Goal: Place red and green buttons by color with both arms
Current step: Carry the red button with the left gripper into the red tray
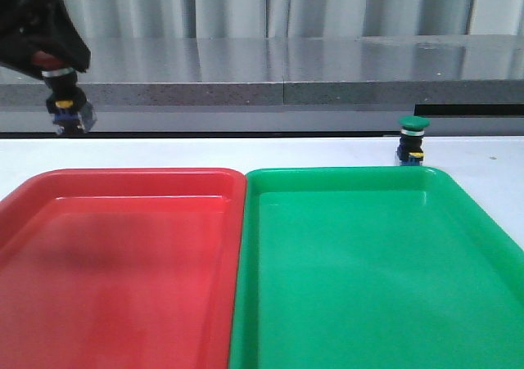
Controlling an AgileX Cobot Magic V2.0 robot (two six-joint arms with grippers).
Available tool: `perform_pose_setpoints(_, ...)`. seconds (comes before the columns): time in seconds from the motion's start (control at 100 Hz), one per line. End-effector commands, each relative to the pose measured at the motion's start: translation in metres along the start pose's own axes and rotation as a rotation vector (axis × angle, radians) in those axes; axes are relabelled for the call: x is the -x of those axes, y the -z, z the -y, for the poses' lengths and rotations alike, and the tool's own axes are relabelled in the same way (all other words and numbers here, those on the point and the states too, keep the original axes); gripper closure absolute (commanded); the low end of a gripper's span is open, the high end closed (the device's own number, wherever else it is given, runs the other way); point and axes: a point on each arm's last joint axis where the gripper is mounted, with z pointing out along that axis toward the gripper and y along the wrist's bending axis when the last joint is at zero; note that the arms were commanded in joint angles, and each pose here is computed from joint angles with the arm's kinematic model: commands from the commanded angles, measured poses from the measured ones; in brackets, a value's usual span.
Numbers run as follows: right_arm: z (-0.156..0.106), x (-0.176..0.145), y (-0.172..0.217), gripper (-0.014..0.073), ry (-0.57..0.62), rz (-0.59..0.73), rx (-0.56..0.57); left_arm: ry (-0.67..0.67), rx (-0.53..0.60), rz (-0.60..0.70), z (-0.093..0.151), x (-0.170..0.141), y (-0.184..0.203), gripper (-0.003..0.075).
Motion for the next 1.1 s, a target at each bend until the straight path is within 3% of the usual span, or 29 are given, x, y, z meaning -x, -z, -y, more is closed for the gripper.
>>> perform_pose_setpoints(0.0,-0.001,0.013,0.003,0.0662,0.004,0.112,0.006,-0.001,-0.052,0.12,0.016,0.002,0.009,0.072)
perform_pose_setpoints(0.13,-0.001,0.013,0.003,0.0662,0.004,0.112,0.006,-0.002,-0.081,0.135,0.026,-0.011,0.004,0.072)
perform_pose_setpoints(0.32,-0.001,0.013,0.003,0.0662,0.004,0.112,0.006,0.024,-0.068,0.146,0.021,-0.019,0.0,0.072)
perform_pose_setpoints(1.09,-0.001,0.013,0.003,0.0662,0.004,0.112,0.006,0.032,0.03,-0.026,0.002,-0.054,-0.069,0.072)
